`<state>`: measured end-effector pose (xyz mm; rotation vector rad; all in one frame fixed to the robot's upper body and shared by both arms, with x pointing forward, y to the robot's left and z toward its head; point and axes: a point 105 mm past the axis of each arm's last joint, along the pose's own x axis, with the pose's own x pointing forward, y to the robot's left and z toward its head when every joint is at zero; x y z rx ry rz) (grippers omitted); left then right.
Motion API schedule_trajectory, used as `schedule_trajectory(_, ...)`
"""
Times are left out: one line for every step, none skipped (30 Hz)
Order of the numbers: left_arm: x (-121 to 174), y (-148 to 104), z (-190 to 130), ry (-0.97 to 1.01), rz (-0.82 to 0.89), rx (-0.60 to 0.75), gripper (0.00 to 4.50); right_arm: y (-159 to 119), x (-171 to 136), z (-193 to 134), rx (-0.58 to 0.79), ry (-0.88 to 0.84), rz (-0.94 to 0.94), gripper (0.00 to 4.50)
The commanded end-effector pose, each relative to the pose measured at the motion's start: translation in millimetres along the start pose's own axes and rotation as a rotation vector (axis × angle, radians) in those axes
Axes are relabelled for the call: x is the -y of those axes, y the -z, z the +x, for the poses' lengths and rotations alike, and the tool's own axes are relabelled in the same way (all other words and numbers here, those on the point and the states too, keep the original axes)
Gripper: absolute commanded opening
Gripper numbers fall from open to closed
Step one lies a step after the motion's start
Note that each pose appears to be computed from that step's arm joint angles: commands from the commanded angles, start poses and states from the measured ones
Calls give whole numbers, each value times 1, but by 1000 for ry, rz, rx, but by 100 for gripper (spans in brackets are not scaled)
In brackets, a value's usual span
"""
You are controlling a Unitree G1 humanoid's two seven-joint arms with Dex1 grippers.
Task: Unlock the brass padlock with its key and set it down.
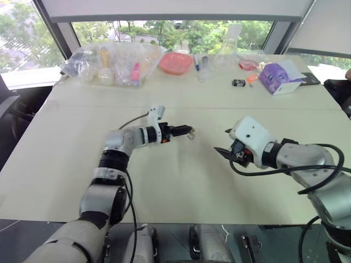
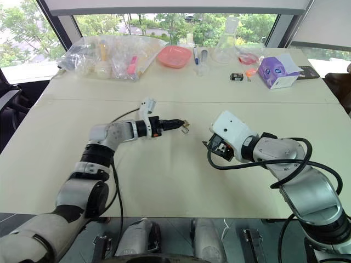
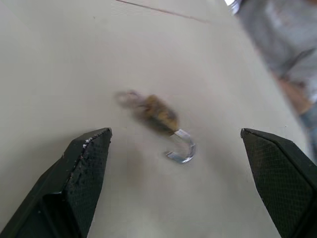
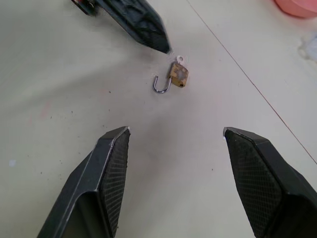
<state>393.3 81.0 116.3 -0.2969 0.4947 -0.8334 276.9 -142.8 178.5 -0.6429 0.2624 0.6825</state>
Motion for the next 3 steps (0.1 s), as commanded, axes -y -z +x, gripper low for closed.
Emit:
schedule_trajectory(11,-15,-25,3,160,30,437,-5,2,-3,24,17,-23,309)
schedule_trajectory(12,-18,-32,-4,177,48,437,-4,2,-1,26,17,-20,309)
schedule_trajectory(11,-21,-38,-18,180,68,437,-4,2,0,30,20,-12,309)
